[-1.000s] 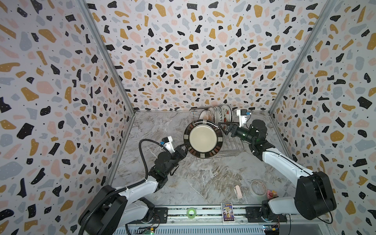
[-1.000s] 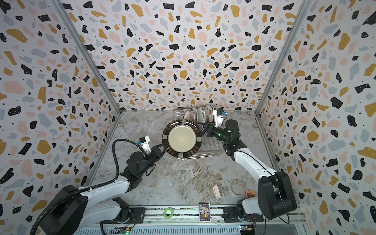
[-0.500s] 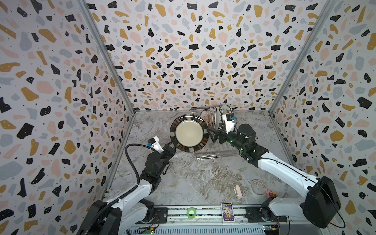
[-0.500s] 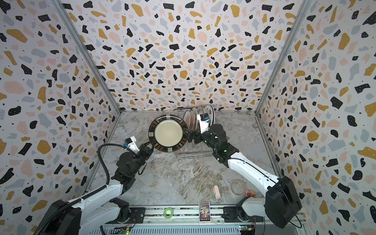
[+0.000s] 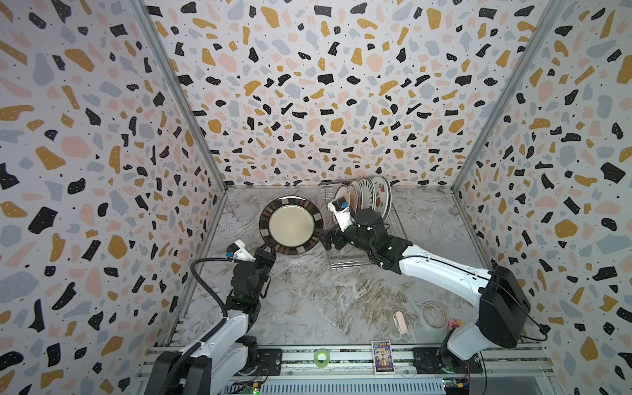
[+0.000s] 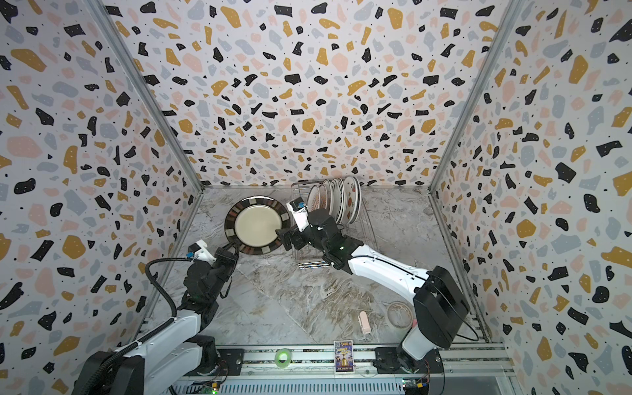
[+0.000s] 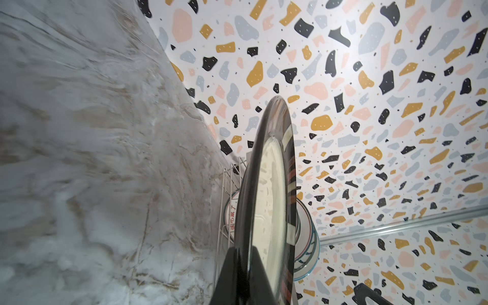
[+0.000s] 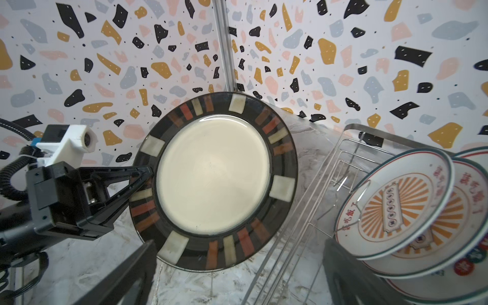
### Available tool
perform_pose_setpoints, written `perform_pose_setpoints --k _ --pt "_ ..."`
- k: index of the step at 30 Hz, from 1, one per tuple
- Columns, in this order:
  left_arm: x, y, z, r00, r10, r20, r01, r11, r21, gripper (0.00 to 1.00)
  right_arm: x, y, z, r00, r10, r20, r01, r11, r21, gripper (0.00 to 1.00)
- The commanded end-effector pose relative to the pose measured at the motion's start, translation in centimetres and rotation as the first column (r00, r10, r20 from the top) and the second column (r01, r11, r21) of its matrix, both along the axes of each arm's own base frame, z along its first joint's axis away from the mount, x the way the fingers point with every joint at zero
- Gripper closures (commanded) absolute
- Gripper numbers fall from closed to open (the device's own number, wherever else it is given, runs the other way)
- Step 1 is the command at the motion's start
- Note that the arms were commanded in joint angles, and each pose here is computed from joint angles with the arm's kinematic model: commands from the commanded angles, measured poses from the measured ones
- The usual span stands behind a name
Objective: Unload the plates from the dish rack
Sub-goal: Place a plate at the top-left of the table.
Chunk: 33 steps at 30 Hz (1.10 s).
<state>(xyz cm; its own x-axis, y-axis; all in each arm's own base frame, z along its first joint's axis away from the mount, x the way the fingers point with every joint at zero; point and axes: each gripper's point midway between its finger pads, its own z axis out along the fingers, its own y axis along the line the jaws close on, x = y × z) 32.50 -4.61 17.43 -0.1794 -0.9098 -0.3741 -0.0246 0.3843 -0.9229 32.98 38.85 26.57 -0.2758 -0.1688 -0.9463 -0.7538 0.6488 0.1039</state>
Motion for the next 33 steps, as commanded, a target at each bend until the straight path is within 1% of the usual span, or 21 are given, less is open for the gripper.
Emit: perform_pose_setpoints --k 1,5,9,14,17,21,24,26,30,33 --pt "-0.4 1.2 7.5 0.962 0.046 0.268 -0.029 0.997 -0.066 1.0 0.1 1.3 0.6 1.0 0.018 0.008 -0.017 0.999 -0.032 0.01" --pt "-0.4 2.6 5.9 0.969 0.104 0.226 -0.089 0.993 -0.077 1.0 -0.2 3.3 -0.6 0.998 0.066 -0.006 -0.067 0.996 -0.054 0.01" --pt "-0.9 4.5 3.7 0.966 0.191 0.175 -0.172 0.978 -0.119 1.0 -0.8 5.4 -1.9 0.993 0.114 -0.022 -0.115 0.991 -0.074 0.01" --pt "-1.3 5.4 1.9 0.962 0.246 0.12 -0.226 0.961 -0.16 1.0 -0.3 7.2 -3.5 0.992 0.12 -0.041 -0.123 0.988 -0.089 0.01" --pt "-1.5 6.3 0.8 0.952 0.294 0.081 -0.281 0.95 -0.136 1.0 -0.1 8.5 -4.7 0.987 0.142 -0.072 -0.148 0.984 -0.098 0.01" --pt "-1.2 6.5 0.2 0.951 0.303 0.066 -0.293 0.947 -0.134 1.0 -0.1 9.7 -5.6 0.982 0.167 -0.088 -0.176 0.979 -0.1 0.01" --pt "-0.9 6.5 -0.5 0.951 0.304 0.052 -0.293 0.944 -0.15 1.0 0.0 10.3 -6.0 0.98 0.172 -0.095 -0.182 0.977 -0.108 0.01" --pt "-0.9 6.7 -0.6 0.949 0.311 0.052 -0.298 0.939 -0.169 1.0 0.2 10.3 -5.8 0.982 0.171 -0.086 -0.179 0.98 -0.092 0.01" --pt "-0.4 7.3 -1.4 0.939 0.343 0.014 -0.338 0.931 -0.136 1.0 0.0 11.0 -6.0 0.976 0.198 -0.094 -0.206 0.975 -0.081 0.01" --pt "0.0 7.4 -1.7 0.939 0.344 0.012 -0.339 0.93 -0.141 1.0 0.3 11.5 -6.4 0.975 0.201 -0.099 -0.21 0.974 -0.083 0.01"
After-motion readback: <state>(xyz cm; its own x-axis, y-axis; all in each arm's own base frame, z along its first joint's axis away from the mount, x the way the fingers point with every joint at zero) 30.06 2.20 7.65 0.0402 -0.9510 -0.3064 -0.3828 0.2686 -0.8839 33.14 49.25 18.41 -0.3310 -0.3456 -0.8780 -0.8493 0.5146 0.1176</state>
